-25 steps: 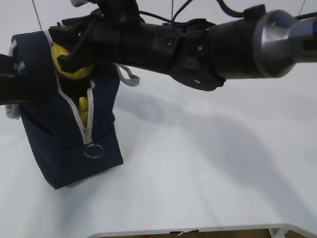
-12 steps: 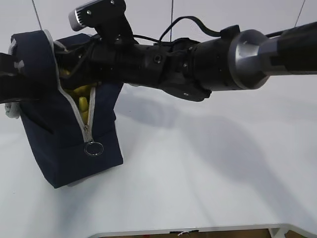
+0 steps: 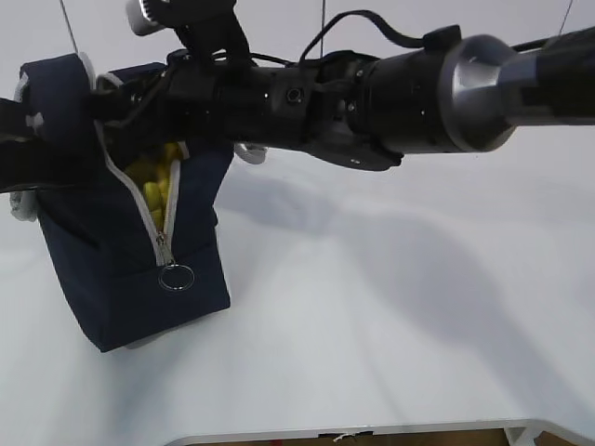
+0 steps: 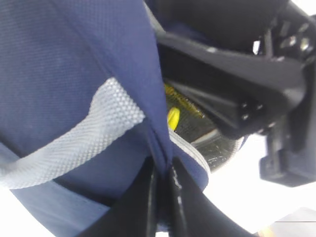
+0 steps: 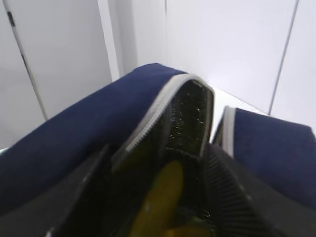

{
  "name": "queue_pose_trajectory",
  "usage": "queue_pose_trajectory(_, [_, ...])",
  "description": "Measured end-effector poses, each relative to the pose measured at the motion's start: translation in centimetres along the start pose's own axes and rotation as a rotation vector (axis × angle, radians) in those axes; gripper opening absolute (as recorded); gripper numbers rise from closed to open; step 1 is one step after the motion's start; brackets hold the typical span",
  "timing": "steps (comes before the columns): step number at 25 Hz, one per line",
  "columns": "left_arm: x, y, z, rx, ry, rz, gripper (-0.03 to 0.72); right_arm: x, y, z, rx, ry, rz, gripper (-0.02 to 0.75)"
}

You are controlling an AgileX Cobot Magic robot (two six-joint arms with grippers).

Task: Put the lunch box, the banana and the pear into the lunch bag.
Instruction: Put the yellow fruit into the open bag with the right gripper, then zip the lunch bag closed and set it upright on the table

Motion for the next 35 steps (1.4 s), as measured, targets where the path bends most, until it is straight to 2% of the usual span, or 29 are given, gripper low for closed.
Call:
queue_pose_trajectory(4, [0.0,0.0,0.0,-0.002,0.002,-0.001,-0.015,0.8,0.8,-0.8,-0.018,-0.063,0.029,0.493])
queue_pose_trajectory(8, [0.0,-0.1,0.3,-0.029,0.016,0.007,-0.015,2.0,3.1,-1.0,-0.044,-0.103,0.009,0.494])
queue_pose_trajectory(16, [0.0,0.1,0.4,-0.032,0.023,-0.005,-0.015,5.2,6.4,-3.0,-0.148,-0.289,0.028,0.494])
queue_pose_trajectory(27, [0.0,0.3,0.5,-0.032,0.030,-0.018,-0.015,8.0,9.8,-4.1,-0.241,-0.406,-0.008,0.494])
queue_pose_trajectory(29, [0.0,0.4,0.5,-0.032,0.031,-0.020,-0.015,8.8,10.2,-5.1,-0.217,-0.477,0.019,0.495])
queue_pose_trajectory(33, [0.0,0.4,0.5,-0.032,0.031,-0.021,-0.015,11.0,9.9,-7.2,-0.124,-0.649,0.151,0.495])
queue_pose_trajectory(35, [0.0,0.4,0.5,-0.032,0.031,-0.021,-0.015,11.8,9.7,-7.5,-0.120,-0.689,0.223,0.495])
Point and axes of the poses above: a point on each arm's last joint axis where the gripper is mounted, x pointing back along that axis away from the gripper, z along the wrist's bending axis when the last joint is at zero, y = z × x, the point moved 8 cm from there along -x, pointing out along that axis toward the gripper, and after that the axes turned 6 degrees about -x, right-handed, at the moved point
